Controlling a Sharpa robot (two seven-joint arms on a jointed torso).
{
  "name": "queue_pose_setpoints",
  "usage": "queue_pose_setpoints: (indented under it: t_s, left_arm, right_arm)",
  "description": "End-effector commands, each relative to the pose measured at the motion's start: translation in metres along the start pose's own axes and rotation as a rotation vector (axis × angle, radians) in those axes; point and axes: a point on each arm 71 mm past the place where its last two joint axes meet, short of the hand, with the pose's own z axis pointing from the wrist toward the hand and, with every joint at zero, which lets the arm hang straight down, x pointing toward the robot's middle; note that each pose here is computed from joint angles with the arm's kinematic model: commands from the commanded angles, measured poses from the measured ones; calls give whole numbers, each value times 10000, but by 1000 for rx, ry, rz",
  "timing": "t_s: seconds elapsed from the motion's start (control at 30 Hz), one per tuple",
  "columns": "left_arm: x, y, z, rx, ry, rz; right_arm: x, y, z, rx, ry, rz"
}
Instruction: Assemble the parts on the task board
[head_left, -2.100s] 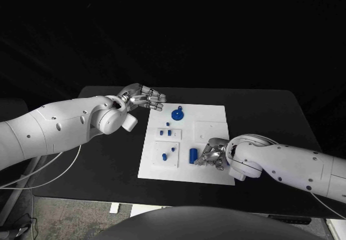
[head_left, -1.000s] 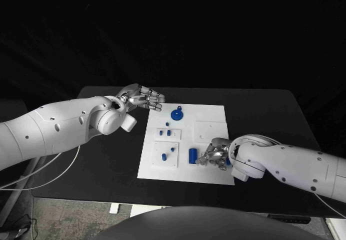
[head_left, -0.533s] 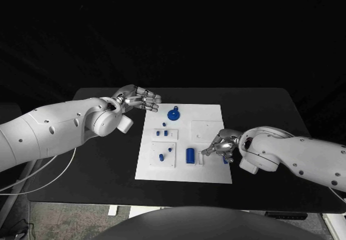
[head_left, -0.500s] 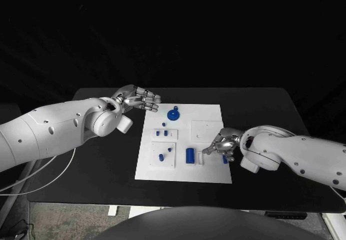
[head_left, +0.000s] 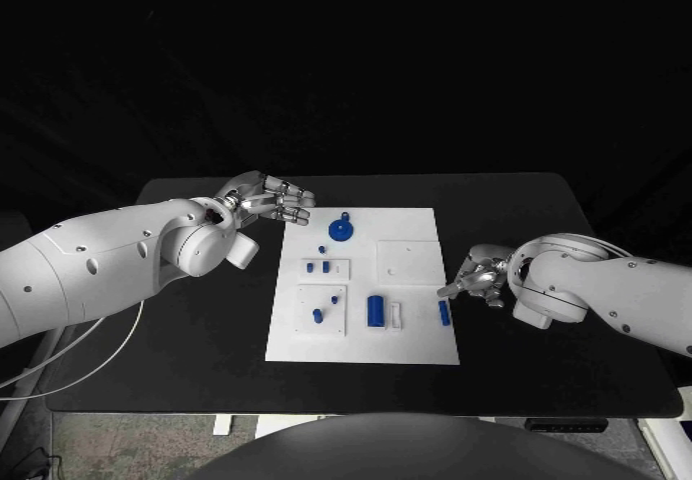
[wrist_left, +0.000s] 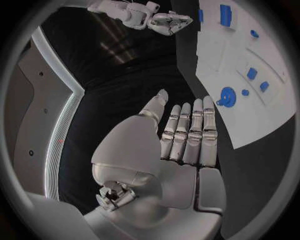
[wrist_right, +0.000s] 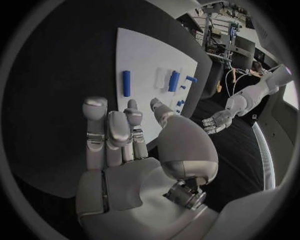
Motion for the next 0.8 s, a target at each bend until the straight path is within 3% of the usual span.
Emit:
queue_pose_setpoints:
  t_s: [0.03,0.47,0.8]
  left_arm:
    - [20,-10,4,6,16,-5]
    - [19,-7,4,5,18,-5]
    - [22,-6,5,5,20,-6]
  right_arm:
    - [-22,-85,1,88,-5,-111]
    - [41,-148,80,143,11,-132]
    - [264,-57,170,120,64,-117]
